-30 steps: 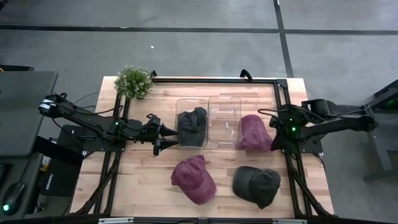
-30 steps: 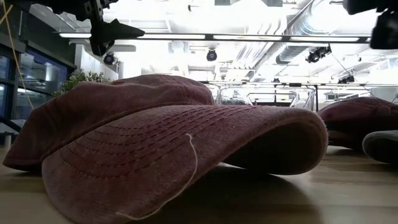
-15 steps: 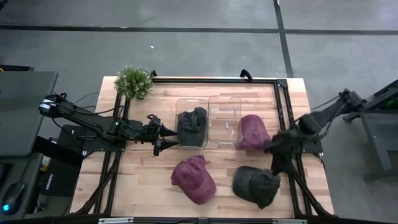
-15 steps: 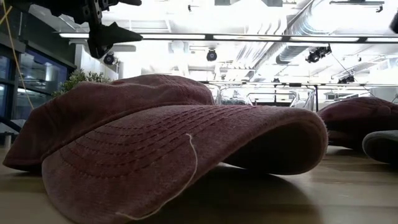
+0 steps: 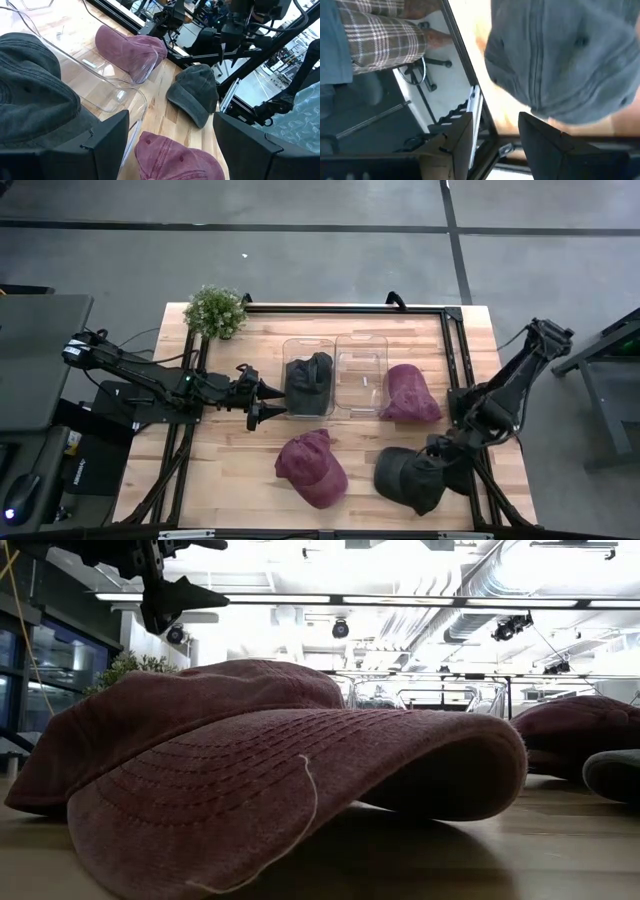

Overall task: Pick & Place hat
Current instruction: Put the black cap into the left transparent bin

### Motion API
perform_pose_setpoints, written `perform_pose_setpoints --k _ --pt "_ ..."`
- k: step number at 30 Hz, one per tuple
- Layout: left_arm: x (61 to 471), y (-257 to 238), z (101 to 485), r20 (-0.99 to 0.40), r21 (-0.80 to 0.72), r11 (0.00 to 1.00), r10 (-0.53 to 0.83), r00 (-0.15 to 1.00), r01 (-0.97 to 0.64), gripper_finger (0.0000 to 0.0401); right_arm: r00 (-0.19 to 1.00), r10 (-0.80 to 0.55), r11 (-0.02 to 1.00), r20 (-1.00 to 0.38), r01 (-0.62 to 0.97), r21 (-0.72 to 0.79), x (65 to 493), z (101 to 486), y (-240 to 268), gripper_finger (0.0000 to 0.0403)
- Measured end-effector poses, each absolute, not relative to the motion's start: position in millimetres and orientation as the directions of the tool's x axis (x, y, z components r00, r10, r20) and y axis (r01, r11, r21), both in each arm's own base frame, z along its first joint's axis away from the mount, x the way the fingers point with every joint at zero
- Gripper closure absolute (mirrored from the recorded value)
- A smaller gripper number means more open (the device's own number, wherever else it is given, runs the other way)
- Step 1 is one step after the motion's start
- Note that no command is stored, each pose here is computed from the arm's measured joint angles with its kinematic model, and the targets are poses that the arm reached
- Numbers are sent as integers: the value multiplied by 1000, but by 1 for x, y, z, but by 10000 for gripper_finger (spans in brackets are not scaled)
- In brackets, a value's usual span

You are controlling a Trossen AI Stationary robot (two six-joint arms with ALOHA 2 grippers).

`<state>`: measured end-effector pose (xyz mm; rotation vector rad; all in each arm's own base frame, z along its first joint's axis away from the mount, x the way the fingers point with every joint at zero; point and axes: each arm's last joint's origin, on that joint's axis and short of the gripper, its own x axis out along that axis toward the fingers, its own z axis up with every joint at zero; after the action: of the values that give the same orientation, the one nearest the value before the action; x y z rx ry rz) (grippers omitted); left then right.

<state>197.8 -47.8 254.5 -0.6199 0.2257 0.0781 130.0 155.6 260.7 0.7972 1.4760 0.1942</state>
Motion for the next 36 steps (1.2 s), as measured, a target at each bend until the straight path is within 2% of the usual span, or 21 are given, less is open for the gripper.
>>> perform_pose_setpoints --k 7,12,16,28,36 --pt "197 -48 253 -248 -561 814 6 969 -149 121 117 557 642 -823 568 515 117 261 162 249" --pt "197 -48 253 -248 -561 814 6 969 -149 121 213 518 490 -828 720 492 108 262 171 249" --pt "197 -48 253 -249 -563 814 -5 968 -140 121 303 463 404 -833 764 503 101 262 175 247" --pt "197 -49 253 -252 -569 814 -34 967 -120 121 226 305 431 -925 833 346 92 253 160 218" --pt "197 -49 253 -254 -573 812 -49 966 -109 121 202 330 390 -922 860 328 92 253 162 206"
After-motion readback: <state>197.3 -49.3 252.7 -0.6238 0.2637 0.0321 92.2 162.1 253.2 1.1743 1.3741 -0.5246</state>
